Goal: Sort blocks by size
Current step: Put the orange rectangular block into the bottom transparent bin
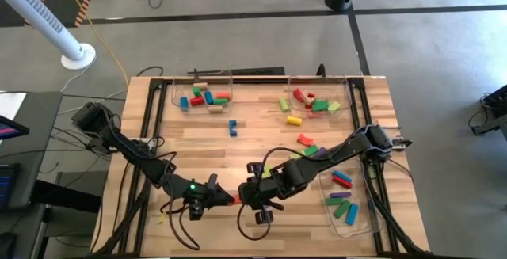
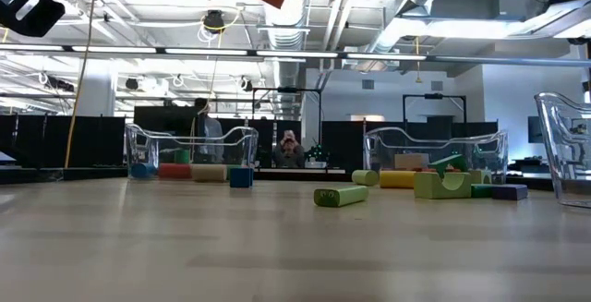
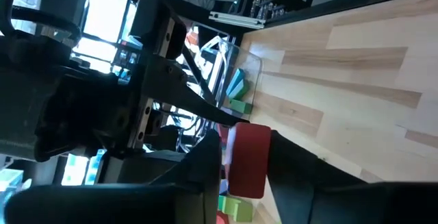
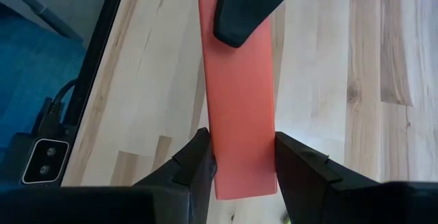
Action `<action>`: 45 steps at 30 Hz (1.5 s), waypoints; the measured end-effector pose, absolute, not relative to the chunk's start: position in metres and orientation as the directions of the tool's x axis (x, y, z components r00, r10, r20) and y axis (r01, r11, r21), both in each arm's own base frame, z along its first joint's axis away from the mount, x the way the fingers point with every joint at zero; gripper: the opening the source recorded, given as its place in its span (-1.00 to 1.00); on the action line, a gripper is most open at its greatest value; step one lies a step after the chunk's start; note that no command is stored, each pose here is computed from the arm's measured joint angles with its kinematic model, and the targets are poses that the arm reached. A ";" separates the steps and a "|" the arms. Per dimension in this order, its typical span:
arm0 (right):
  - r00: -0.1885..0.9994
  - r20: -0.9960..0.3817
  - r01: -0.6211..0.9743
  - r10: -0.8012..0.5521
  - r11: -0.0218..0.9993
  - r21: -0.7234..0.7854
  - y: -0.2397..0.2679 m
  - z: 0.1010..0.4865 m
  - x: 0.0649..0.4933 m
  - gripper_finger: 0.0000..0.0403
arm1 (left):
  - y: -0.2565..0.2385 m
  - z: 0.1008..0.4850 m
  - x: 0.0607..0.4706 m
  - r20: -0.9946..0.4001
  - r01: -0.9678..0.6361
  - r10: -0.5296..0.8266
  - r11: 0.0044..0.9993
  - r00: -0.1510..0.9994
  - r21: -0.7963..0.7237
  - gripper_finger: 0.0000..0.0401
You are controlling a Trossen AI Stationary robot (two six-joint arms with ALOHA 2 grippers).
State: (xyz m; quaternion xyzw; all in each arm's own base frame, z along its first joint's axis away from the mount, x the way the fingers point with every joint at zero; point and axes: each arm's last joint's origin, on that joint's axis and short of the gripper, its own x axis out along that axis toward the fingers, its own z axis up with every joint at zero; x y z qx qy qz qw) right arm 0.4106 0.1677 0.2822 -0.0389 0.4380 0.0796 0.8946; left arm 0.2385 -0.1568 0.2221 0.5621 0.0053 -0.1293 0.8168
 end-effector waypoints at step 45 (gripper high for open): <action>0.675 -0.560 0.160 -0.481 0.835 -0.526 0.205 0.367 0.326 0.08 | -0.034 0.295 0.245 0.193 0.266 -0.345 0.900 0.919 0.345 -0.73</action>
